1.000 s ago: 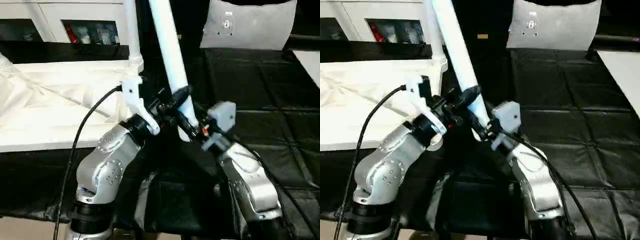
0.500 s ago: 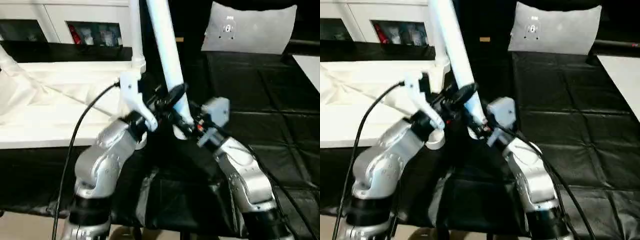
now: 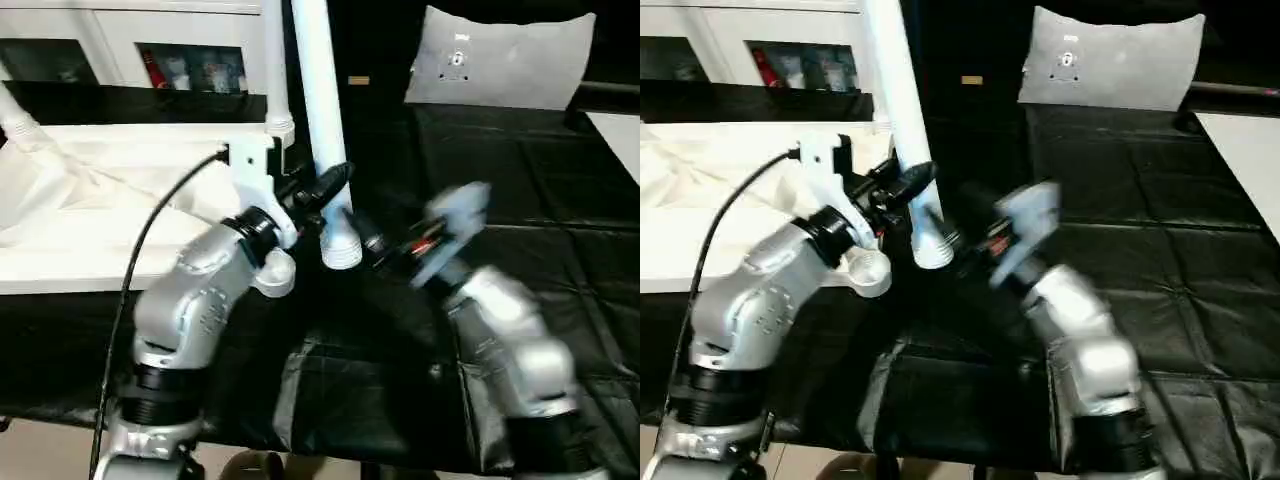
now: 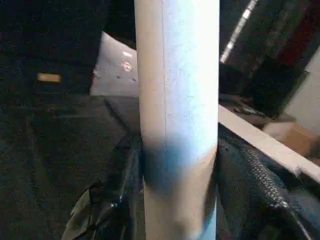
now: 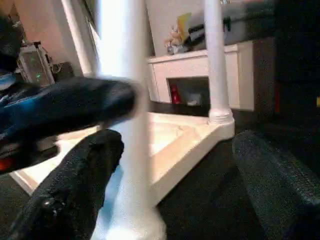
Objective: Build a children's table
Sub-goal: Pick table leg
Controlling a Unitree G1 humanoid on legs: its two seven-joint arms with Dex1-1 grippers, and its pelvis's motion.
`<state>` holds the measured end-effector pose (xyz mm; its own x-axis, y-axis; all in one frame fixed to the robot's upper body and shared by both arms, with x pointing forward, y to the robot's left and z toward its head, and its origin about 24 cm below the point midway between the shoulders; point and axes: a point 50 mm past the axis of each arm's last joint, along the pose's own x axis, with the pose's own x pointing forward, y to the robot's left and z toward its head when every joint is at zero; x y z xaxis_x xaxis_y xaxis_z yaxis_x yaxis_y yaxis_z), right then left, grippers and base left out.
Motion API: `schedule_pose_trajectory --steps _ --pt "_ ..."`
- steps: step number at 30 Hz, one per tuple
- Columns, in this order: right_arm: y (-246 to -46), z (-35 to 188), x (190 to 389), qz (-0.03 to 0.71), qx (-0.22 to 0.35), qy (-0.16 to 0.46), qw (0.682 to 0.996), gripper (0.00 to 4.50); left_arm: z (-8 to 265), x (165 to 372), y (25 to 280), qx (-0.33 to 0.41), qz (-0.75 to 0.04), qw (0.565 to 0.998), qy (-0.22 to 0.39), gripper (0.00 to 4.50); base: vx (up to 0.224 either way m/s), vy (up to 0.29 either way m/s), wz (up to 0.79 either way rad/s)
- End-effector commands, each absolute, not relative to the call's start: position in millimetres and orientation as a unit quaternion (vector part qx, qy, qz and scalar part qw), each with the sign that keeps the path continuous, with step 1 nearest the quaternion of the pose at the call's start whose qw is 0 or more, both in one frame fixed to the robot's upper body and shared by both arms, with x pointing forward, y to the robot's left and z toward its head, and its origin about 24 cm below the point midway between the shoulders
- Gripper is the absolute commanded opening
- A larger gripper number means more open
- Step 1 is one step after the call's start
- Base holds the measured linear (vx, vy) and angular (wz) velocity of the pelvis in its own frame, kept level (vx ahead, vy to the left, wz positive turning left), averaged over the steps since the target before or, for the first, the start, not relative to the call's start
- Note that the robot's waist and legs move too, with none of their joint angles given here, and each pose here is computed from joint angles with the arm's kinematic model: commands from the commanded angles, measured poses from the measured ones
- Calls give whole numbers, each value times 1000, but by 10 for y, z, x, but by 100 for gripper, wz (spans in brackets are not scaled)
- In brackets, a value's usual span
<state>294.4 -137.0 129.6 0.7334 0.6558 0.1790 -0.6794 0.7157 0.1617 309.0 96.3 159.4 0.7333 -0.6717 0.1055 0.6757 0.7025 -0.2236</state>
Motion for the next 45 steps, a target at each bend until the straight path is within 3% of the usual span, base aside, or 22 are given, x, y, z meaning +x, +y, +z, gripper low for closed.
schedule_pose_trajectory --steps 1,7,9,13,22,23,26,29,45 --pt "-1350 1398 2896 429 111 -44 895 433 1671 3094 968 -97 -408 908 -16 188 0 0 0" --pt "-1380 1397 2866 508 58 11 859 447 1735 3072 960 -63 -473 878 -22 188 0 0 0" --pt "-1375 1416 2827 571 38 38 819 447 1811 3032 945 -60 -527 847 -31 188 0 0 0" --pt "-1379 1448 2811 604 32 57 794 447 1844 2990 922 -50 -572 818 -37 188 0 0 0" --pt "-1337 1463 2872 618 38 77 782 447 1845 2884 812 -28 -629 775 -41 188 0 0 0" --pt "-1336 1466 2872 620 38 79 779 417 1844 2883 807 -28 -632 773 -42 188 0 0 0" --pt "-1334 1464 2872 626 39 85 775 409 1852 2889 797 -29 -637 769 -46 188 0 0 0" --pt "-1330 1446 2869 629 40 94 770 366 1864 2898 787 -31 -640 766 -49 188 0 0 0" --pt "-1317 1452 2843 649 58 97 752 225 1813 2908 765 -14 -649 759 -47 188 0 0 0"
